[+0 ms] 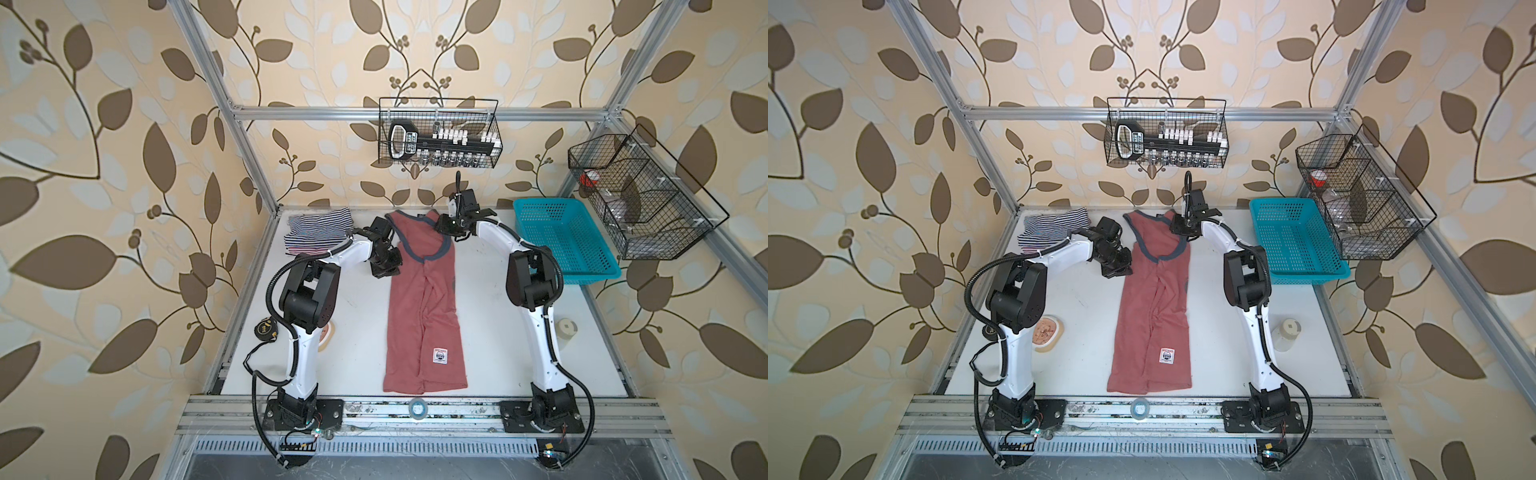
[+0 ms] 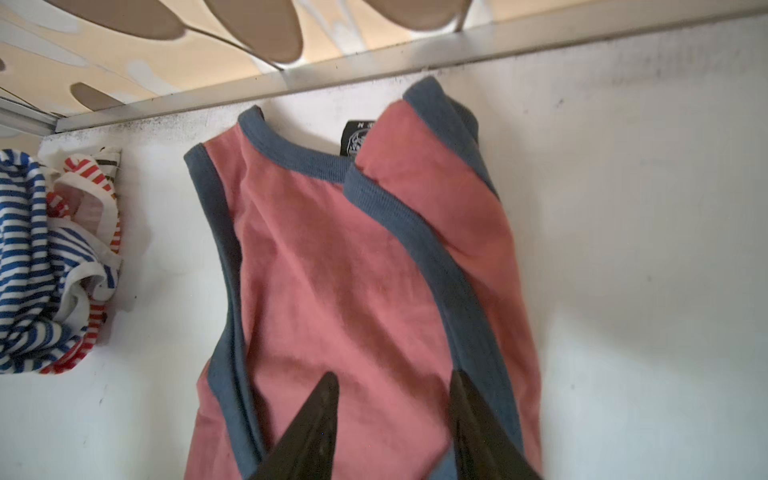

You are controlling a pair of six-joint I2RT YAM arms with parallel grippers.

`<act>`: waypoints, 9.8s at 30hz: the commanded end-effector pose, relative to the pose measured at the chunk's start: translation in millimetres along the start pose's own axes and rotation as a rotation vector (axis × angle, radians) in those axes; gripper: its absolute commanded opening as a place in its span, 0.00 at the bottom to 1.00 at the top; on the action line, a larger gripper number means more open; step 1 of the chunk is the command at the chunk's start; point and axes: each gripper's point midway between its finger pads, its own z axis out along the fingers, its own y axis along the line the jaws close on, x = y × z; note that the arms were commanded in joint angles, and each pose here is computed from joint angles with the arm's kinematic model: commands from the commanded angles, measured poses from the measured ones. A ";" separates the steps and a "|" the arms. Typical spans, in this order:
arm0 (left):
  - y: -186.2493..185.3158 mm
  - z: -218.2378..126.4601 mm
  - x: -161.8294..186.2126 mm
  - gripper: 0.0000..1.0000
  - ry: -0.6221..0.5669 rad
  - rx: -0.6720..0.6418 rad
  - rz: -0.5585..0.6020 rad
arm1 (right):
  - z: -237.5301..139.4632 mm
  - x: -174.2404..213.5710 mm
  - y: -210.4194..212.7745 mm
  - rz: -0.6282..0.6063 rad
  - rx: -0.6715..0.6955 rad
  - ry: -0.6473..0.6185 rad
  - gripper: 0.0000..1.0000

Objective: Fold and stack the tank tops

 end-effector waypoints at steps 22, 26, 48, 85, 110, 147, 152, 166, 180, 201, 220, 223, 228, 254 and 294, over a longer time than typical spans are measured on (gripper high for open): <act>8.3 22.2 16.3 0.04 0.088 -0.014 0.011 | 46.8 4.3 -12.2 -0.110 0.010 0.034 0.33; 8.4 22.3 16.5 0.04 0.089 -0.015 0.012 | 47.2 5.7 -17.7 -0.095 0.017 0.041 0.15; 18.1 33.6 24.5 0.05 0.124 -0.042 0.002 | 14.1 -66.5 -48.9 0.489 -0.491 -0.203 0.00; 33.1 -115.2 123.6 0.42 -0.046 -0.186 0.139 | -183.9 180.3 43.7 0.093 -0.270 0.104 0.45; 73.6 -22.6 288.7 0.54 0.203 -0.247 0.184 | -258.3 391.4 -4.6 -0.012 0.173 0.337 0.59; 123.0 -22.0 353.6 0.32 0.302 -0.341 0.090 | -262.1 468.6 -11.2 0.111 0.016 0.523 0.24; 115.6 -32.2 347.2 0.09 0.261 -0.315 0.092 | -268.9 463.9 -8.3 0.101 0.010 0.510 0.00; 73.0 -86.0 304.7 0.00 0.033 -0.230 0.130 | -305.4 407.0 29.3 0.089 -0.124 0.328 0.00; 19.6 -128.6 179.4 0.00 -0.120 -0.174 0.165 | -283.6 281.9 38.3 0.044 -0.097 0.202 0.00; -18.0 -76.0 17.2 0.00 -0.040 -0.156 0.107 | -170.3 147.5 9.0 0.147 -0.147 0.267 0.00; -40.5 -32.6 -60.0 0.38 -0.013 0.010 0.021 | -87.8 115.3 -28.5 0.353 -0.198 0.283 0.23; -45.6 -34.1 -67.7 0.41 -0.022 0.050 0.001 | -86.7 103.1 -31.0 0.396 -0.229 0.249 0.28; -50.5 -36.1 -80.3 0.42 -0.029 0.111 -0.045 | -83.1 85.8 -31.8 0.469 -0.293 0.204 0.31; 41.6 -57.5 66.3 0.51 0.038 -0.184 -0.018 | -166.3 248.1 -22.4 0.177 -0.026 0.345 0.58; 80.7 -5.6 139.4 0.00 0.151 -0.206 -0.126 | -159.6 310.3 -3.2 0.186 -0.079 0.430 0.00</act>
